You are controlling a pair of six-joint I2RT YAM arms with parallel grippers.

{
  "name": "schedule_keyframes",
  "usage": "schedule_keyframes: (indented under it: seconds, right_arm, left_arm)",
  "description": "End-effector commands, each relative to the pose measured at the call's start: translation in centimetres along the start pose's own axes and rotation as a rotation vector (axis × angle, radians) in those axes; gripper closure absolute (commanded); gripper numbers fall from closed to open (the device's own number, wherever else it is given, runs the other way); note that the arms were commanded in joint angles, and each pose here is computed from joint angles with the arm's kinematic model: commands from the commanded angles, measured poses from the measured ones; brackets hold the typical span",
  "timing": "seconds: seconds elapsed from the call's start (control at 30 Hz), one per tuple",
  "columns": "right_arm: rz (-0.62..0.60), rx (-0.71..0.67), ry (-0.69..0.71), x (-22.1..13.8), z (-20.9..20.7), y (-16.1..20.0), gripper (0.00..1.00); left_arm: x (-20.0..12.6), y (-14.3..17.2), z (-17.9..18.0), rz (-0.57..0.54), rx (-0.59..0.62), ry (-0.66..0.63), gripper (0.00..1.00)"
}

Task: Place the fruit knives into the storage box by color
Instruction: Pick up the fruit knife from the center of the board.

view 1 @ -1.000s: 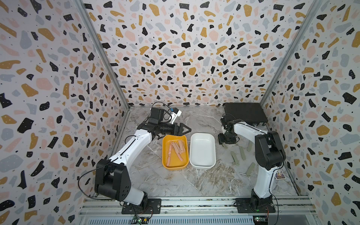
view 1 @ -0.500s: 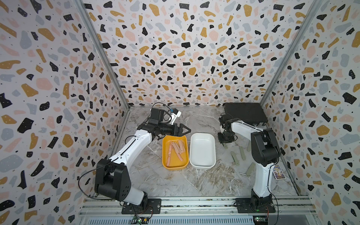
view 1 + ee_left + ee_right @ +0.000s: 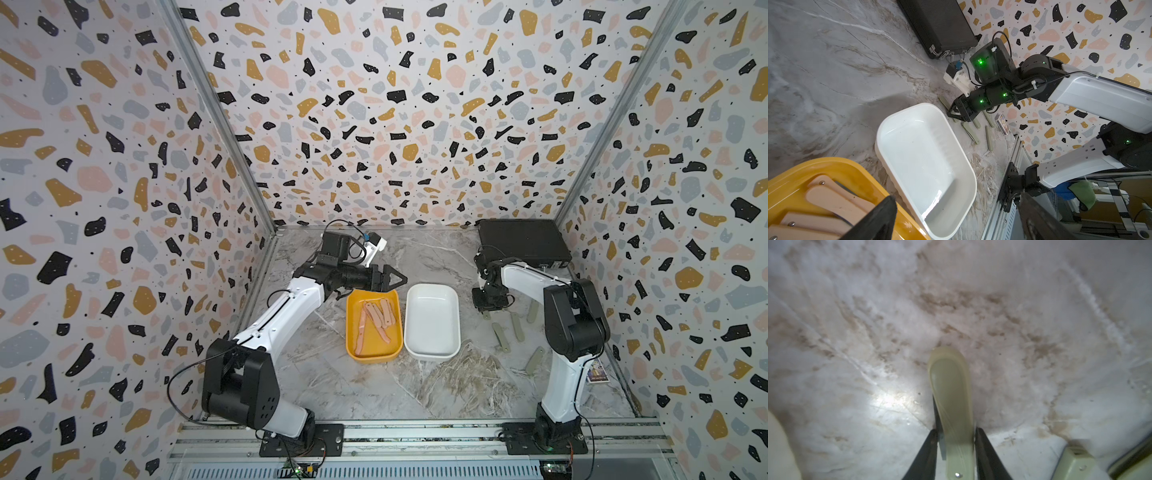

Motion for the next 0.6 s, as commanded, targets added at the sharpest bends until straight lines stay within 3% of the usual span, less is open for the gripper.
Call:
schedule_keyframes:
  seconds: [0.0, 0.57]
  right_arm:
    - [-0.003, 0.002, 0.009, -0.5, -0.3, -0.2, 0.65]
    - [-0.001, 0.027, -0.018, 1.0, 0.1, -3.6, 0.59]
  left_arm:
    - [0.2, -0.1, -0.2, -0.013, 0.042, 0.014, 0.08]
    - [0.2, 0.0, 0.0, -0.009, 0.039, 0.006, 0.08]
Point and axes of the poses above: each gripper's point midway between its finger pads, its own x axis out along the fingers, its own z axis along the line the jaws close on, y = z × x, the point moved 5 cm from there along -x, back along the fingers, and after that the axes turned 5 degrees about x, right-handed, at the moved point
